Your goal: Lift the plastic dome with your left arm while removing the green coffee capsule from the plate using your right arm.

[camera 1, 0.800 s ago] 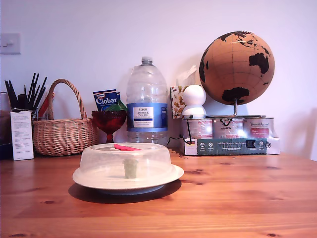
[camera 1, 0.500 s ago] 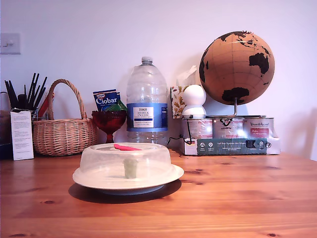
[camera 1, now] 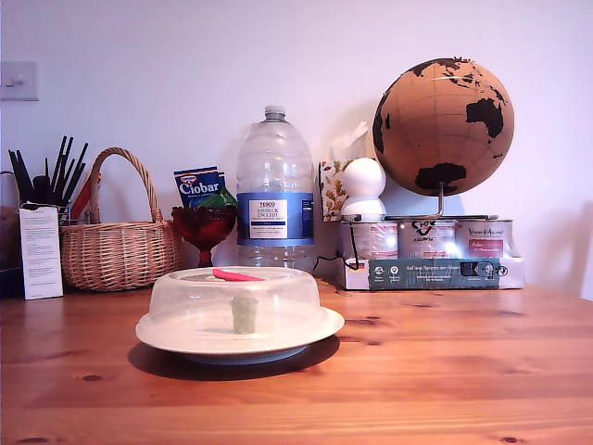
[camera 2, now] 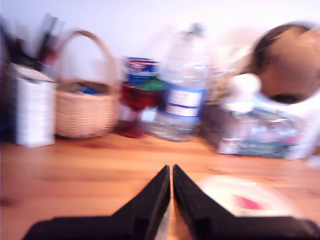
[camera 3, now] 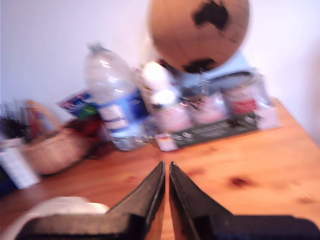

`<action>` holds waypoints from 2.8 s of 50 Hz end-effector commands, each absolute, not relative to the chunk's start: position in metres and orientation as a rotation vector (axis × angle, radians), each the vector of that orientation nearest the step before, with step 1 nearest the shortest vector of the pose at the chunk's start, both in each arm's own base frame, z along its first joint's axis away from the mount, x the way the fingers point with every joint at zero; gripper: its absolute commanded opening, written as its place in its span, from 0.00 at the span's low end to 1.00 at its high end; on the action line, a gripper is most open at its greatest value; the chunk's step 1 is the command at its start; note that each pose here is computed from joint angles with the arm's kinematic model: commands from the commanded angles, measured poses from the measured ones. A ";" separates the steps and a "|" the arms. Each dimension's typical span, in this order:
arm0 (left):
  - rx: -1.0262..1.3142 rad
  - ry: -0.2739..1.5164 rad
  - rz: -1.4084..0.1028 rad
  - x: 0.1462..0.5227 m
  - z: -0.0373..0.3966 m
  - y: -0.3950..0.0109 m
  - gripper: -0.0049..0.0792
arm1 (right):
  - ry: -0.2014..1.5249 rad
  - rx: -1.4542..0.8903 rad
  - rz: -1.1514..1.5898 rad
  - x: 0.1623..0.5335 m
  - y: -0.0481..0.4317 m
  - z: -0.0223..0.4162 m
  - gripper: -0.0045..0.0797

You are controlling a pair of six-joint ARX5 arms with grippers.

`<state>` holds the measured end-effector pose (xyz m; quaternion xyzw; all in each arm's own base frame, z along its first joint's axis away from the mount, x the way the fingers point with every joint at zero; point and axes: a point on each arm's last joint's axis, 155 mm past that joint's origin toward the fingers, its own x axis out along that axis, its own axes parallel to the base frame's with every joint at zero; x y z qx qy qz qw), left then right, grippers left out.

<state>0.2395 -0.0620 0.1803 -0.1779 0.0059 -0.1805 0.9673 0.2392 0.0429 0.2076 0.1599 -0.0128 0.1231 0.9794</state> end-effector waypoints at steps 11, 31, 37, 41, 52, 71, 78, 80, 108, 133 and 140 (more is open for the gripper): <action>-0.439 0.112 -0.532 0.218 0.194 -0.092 0.03 | 0.059 0.337 0.393 0.217 0.071 0.241 0.04; -0.534 0.356 -0.703 0.212 0.198 -0.124 0.03 | 0.325 0.399 0.635 0.222 0.116 0.245 0.04; -0.535 0.418 -0.721 0.221 0.199 -0.127 0.03 | 0.414 0.429 0.686 0.233 0.127 0.241 0.04; -0.546 0.461 -0.742 0.228 0.198 -0.131 0.03 | 0.484 0.454 0.726 0.241 0.136 0.234 0.04; -0.502 0.499 -0.807 0.253 0.202 -0.144 0.03 | 0.600 0.482 0.802 0.271 0.158 0.221 0.04; -0.417 0.586 -0.844 0.293 0.178 -0.165 0.03 | 0.645 0.429 0.941 0.319 0.220 0.226 0.04; -0.410 0.618 -0.856 0.306 0.166 -0.175 0.03 | 0.680 0.381 0.959 0.333 0.244 0.210 0.04; -0.404 0.623 -0.853 0.310 0.163 -0.177 0.03 | 0.697 0.374 0.955 0.337 0.250 0.204 0.04; -0.373 0.723 -0.854 0.361 0.131 -0.205 0.03 | 0.815 0.309 0.969 0.378 0.301 0.147 0.04; -0.383 0.779 -0.937 0.364 0.115 -0.224 0.03 | 0.850 0.284 0.993 0.381 0.308 0.124 0.04; -0.376 0.766 -0.993 0.358 0.120 -0.229 0.03 | 0.811 0.264 1.053 0.381 0.312 0.136 0.04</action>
